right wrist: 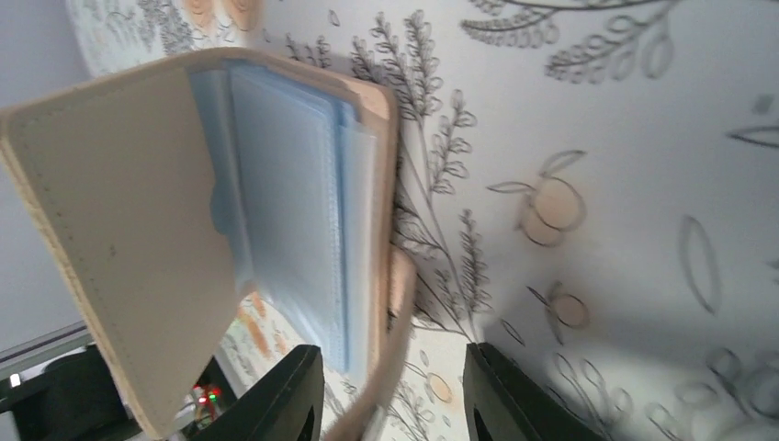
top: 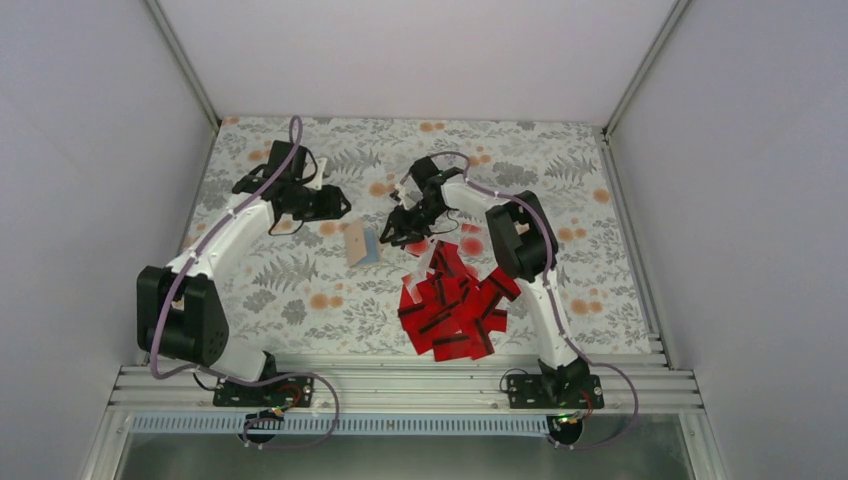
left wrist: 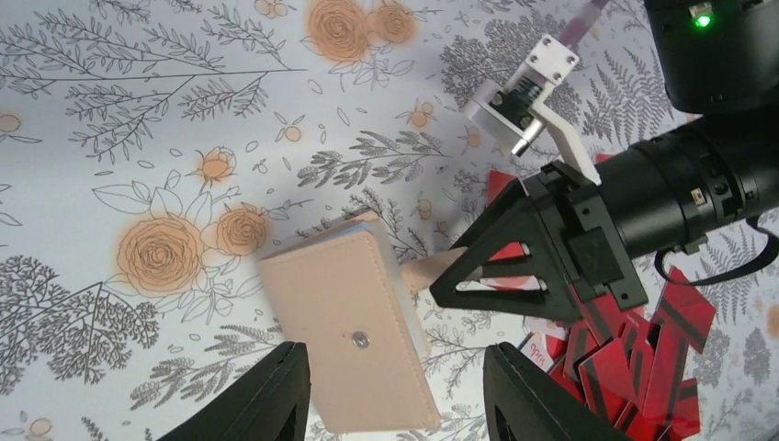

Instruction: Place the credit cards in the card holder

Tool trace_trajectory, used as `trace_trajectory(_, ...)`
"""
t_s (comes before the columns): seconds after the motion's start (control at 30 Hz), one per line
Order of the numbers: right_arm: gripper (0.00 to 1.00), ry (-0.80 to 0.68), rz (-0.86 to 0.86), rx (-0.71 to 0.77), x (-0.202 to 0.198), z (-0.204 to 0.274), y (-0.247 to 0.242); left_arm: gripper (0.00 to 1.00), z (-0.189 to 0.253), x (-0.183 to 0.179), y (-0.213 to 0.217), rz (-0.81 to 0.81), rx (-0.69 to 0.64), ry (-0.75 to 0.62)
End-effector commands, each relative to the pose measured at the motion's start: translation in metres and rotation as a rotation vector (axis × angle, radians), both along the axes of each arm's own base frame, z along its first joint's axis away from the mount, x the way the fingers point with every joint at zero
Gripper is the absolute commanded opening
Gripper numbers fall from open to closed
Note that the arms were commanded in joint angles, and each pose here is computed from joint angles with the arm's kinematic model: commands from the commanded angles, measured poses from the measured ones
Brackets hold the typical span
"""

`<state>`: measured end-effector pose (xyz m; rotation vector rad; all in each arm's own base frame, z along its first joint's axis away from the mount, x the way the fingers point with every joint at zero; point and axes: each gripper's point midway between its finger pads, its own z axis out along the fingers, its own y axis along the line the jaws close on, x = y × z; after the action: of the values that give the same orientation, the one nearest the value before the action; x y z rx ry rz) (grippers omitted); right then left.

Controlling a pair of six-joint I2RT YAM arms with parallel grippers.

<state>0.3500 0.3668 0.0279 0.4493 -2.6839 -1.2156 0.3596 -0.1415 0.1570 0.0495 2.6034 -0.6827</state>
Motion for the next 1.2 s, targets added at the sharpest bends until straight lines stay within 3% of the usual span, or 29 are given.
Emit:
trace_trajectory(0.0, 0.41, -0.037, -0.031, -0.195, 0.0, -0.015, -0.031, 0.48, 0.007, -0.013, 0.006, 0.012, 0.083, -0.022)
trace_trajectory(0.17, 0.53, -0.067, -0.042, -0.204, 0.002, -0.001, -0.032, 0.48, -0.014, -0.026, 0.036, 0.132, 0.19, 0.021)
trace_trajectory(0.27, 0.52, -0.074, -0.052, -0.209, 0.001, 0.001, -0.031, 0.48, -0.032, -0.035, 0.048, 0.157, 0.209, 0.071)
trace_trajectory(0.5, 0.23, -0.093, -0.039, -0.2, -0.005, 0.007, -0.01, 0.47, -0.053, -0.048, 0.058, 0.18, 0.195, 0.123)
trace_trajectory(0.6, 0.16, -0.096, -0.029, -0.195, -0.01, 0.007, 0.0, 0.47, -0.056, -0.055, 0.058, 0.179, 0.184, 0.13)
trace_trajectory(1.17, 0.28, -0.114, 0.04, -0.11, -0.026, 0.034, 0.049, 0.47, -0.047, -0.074, 0.064, 0.184, 0.168, 0.116)
